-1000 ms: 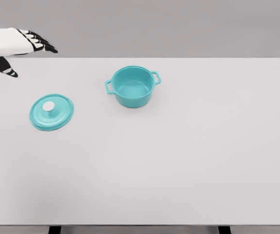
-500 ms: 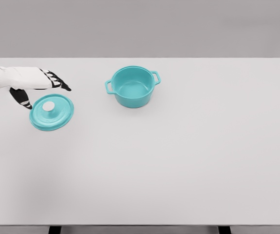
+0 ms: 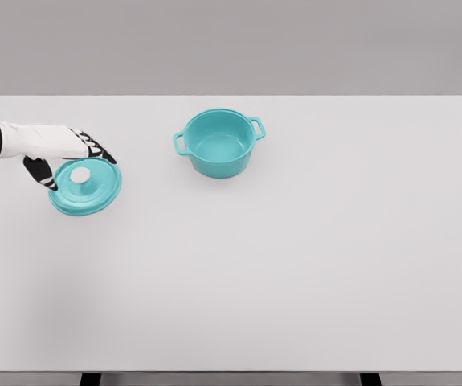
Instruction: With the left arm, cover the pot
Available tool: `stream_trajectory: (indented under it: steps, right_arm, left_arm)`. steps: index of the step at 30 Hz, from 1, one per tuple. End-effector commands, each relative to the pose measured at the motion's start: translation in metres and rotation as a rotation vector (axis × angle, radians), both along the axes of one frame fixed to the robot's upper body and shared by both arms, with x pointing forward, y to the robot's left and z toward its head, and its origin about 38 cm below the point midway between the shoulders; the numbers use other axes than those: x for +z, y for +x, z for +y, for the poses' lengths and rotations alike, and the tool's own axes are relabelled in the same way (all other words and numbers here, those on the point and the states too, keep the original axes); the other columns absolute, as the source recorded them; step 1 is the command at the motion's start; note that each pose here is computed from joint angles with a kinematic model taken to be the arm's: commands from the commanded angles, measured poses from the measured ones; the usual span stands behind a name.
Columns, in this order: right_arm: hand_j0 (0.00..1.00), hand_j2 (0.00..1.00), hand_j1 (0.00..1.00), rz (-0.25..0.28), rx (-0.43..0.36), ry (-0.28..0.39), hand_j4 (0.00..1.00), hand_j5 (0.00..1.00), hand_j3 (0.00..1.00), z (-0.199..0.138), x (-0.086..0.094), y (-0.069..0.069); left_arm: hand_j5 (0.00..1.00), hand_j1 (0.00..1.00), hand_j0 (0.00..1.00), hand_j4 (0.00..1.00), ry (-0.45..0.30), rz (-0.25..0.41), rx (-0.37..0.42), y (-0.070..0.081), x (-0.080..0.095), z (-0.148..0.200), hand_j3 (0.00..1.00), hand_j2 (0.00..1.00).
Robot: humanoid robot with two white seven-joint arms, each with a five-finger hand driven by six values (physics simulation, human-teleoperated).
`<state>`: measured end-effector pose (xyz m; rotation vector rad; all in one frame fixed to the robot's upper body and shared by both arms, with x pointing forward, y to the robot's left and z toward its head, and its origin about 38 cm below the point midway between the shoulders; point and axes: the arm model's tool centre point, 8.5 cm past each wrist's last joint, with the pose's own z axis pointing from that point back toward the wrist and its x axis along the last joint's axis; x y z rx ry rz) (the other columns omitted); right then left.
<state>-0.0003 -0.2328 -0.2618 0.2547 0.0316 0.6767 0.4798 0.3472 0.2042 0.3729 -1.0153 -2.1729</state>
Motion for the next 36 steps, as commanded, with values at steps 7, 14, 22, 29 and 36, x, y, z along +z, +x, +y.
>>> stream_trajectory:
  steps: [7, 14, 22, 29, 36]
  right_arm:
    - [1.00, 1.00, 1.00, 0.001, 0.000, 0.000, 1.00, 1.00, 1.00, 0.000, 0.000, -0.001]
    - [1.00, 1.00, 1.00, 0.003, 0.000, 0.000, 1.00, 1.00, 1.00, 0.000, 0.000, -0.001]
    - [1.00, 1.00, 1.00, 0.001, 0.000, 0.000, 1.00, 1.00, 1.00, 0.000, 0.000, -0.001]
    - [1.00, 1.00, 1.00, 0.001, 0.000, 0.000, 1.00, 1.00, 1.00, 0.000, 0.000, -0.001]
    - [1.00, 1.00, 1.00, 0.001, 0.000, 0.000, 1.00, 1.00, 1.00, 0.000, 0.000, -0.001]
  left_arm:
    - [0.79, 0.79, 0.79, 0.79, -0.003, 0.015, 0.011, -0.001, -0.007, 0.001, 0.79, 0.79]
    - [0.79, 0.79, 0.79, 0.79, -0.007, 0.024, 0.019, 0.001, -0.012, 0.001, 0.79, 0.79]
    - [0.79, 0.79, 0.79, 0.79, 0.003, 0.032, 0.045, 0.005, -0.018, 0.006, 0.79, 0.79]
    - [0.79, 0.79, 0.79, 0.79, 0.026, 0.038, 0.053, 0.011, -0.028, 0.002, 0.79, 0.79]
    - [0.79, 0.79, 0.79, 0.79, 0.026, 0.047, 0.054, 0.009, -0.032, 0.002, 0.79, 0.79]
